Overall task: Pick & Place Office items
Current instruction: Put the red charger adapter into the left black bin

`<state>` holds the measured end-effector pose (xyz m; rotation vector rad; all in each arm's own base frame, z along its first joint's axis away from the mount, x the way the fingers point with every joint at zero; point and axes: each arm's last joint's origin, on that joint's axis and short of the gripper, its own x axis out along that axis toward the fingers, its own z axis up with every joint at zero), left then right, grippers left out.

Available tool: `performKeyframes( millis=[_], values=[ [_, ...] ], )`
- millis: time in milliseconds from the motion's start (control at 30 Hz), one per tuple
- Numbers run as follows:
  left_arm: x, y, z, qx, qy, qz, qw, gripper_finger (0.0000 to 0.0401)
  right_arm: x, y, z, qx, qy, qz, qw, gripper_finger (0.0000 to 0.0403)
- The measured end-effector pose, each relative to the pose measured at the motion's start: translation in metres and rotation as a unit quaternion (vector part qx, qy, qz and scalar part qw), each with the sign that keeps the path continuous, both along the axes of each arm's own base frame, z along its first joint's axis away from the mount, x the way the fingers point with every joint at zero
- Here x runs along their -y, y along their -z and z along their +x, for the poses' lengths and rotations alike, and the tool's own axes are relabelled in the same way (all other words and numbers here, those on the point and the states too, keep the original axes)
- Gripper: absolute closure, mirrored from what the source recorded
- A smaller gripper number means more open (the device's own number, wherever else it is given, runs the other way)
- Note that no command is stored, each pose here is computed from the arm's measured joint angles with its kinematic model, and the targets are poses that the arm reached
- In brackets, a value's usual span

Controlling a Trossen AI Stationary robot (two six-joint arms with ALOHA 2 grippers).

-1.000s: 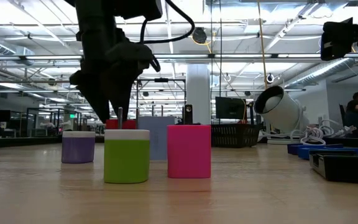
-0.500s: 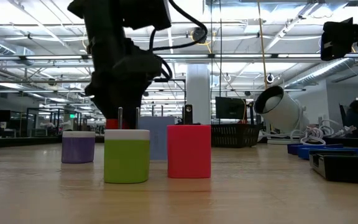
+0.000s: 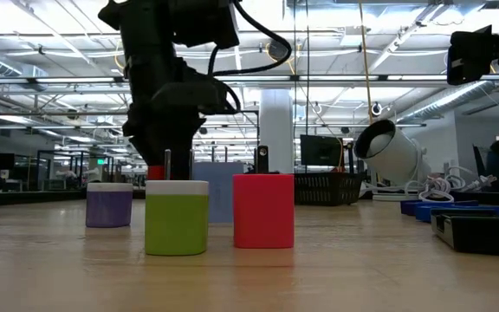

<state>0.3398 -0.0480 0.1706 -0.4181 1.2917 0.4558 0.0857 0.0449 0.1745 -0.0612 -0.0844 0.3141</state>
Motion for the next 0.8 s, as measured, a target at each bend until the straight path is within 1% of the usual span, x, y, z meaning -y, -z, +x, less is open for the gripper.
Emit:
performKeyframes(
  millis=[67, 200, 533, 700, 800],
  values=[
    [-0.002, 0.000, -0.001, -0.009, 0.009, -0.011, 1.000, 0.0192, 0.000, 0.000, 0.000, 0.000, 0.000, 0.000, 1.000, 0.0179],
    [-0.008, 0.000, -0.002, -0.019, 0.005, -0.030, 0.999, 0.0208, 0.000, 0.000, 0.000, 0.000, 0.000, 0.000, 1.000, 0.0179],
    [-0.023, 0.000, 0.000, -0.018, -0.017, -0.033, 0.999, 0.0251, 0.000, 0.000, 0.000, 0.000, 0.000, 0.000, 1.000, 0.0179],
    [-0.026, 0.000, 0.000, -0.018, -0.030, -0.037, 0.999, 0.0280, 0.000, 0.000, 0.000, 0.000, 0.000, 0.000, 1.000, 0.0179],
    [-0.029, -0.001, 0.000, -0.018, -0.034, -0.037, 0.999, 0.0281, 0.000, 0.000, 0.000, 0.000, 0.000, 0.000, 1.000, 0.0179]
  ],
)
